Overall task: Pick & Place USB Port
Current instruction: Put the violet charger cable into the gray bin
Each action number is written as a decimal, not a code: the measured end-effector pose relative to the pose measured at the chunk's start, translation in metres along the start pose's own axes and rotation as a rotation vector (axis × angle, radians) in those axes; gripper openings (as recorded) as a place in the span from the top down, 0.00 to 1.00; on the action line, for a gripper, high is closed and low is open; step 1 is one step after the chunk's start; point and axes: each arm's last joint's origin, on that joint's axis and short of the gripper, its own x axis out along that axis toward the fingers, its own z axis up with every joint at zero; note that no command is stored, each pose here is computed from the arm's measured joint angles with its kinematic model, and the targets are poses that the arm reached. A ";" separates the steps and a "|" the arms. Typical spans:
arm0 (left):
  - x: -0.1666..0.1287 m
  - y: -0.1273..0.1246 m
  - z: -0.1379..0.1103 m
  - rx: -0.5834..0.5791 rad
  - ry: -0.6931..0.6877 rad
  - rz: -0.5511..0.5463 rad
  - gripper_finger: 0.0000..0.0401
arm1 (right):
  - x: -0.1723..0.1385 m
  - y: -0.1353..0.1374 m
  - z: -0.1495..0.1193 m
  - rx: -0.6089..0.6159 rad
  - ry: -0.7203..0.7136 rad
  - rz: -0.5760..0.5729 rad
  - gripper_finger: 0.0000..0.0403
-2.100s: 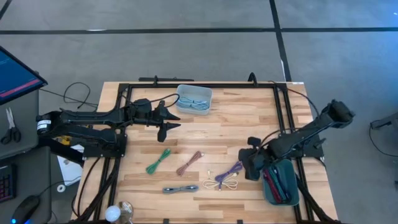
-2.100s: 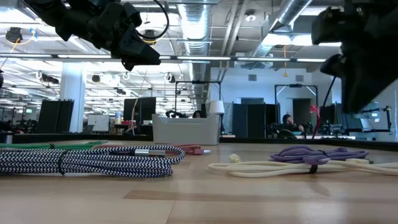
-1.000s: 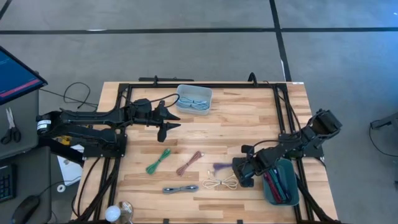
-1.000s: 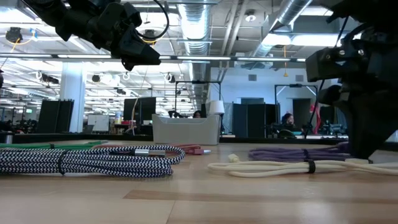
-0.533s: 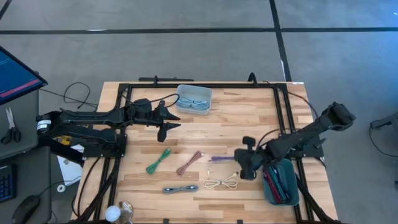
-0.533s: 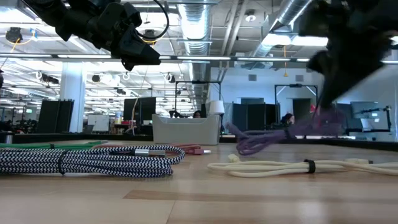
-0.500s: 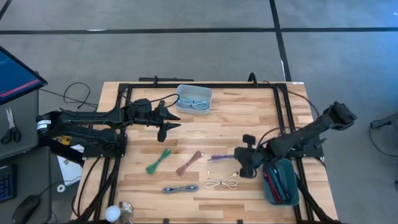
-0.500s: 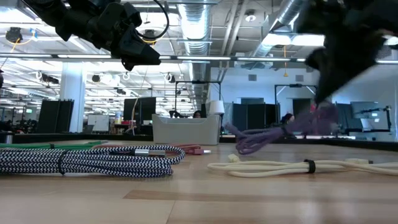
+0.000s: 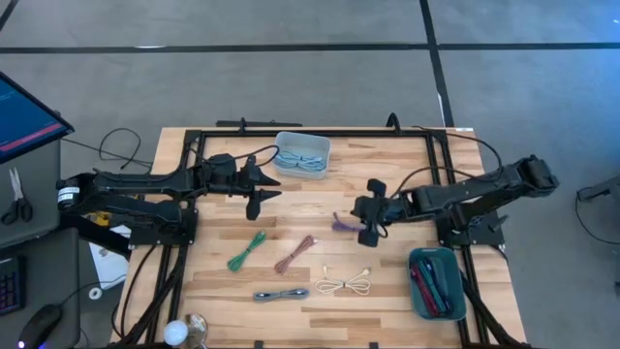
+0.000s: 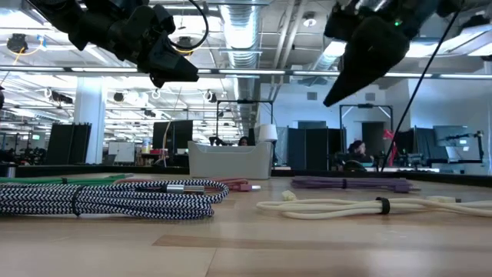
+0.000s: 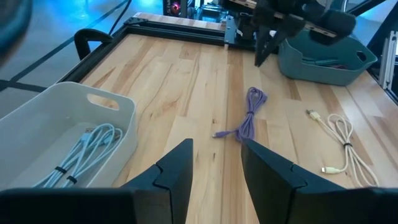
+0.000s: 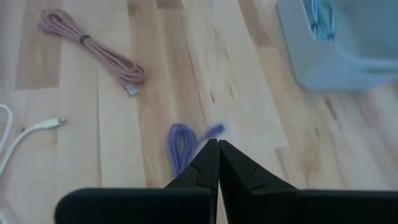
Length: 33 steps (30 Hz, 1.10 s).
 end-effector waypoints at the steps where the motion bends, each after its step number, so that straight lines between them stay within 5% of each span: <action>1: 0.000 0.000 0.000 -0.001 0.002 0.001 0.66 | 0.000 -0.001 -0.001 0.010 0.018 0.005 1.00; 7: 0.000 0.000 0.000 0.002 0.003 0.002 0.66 | -0.001 0.003 -0.011 0.026 0.131 0.129 1.00; 13: 0.000 0.000 0.000 0.002 0.004 0.002 0.66 | -0.002 0.004 -0.013 0.090 0.156 0.120 0.95; 33: 0.000 0.000 -0.001 -0.001 0.014 0.001 0.66 | 0.006 -0.002 -0.040 0.273 0.290 0.045 0.52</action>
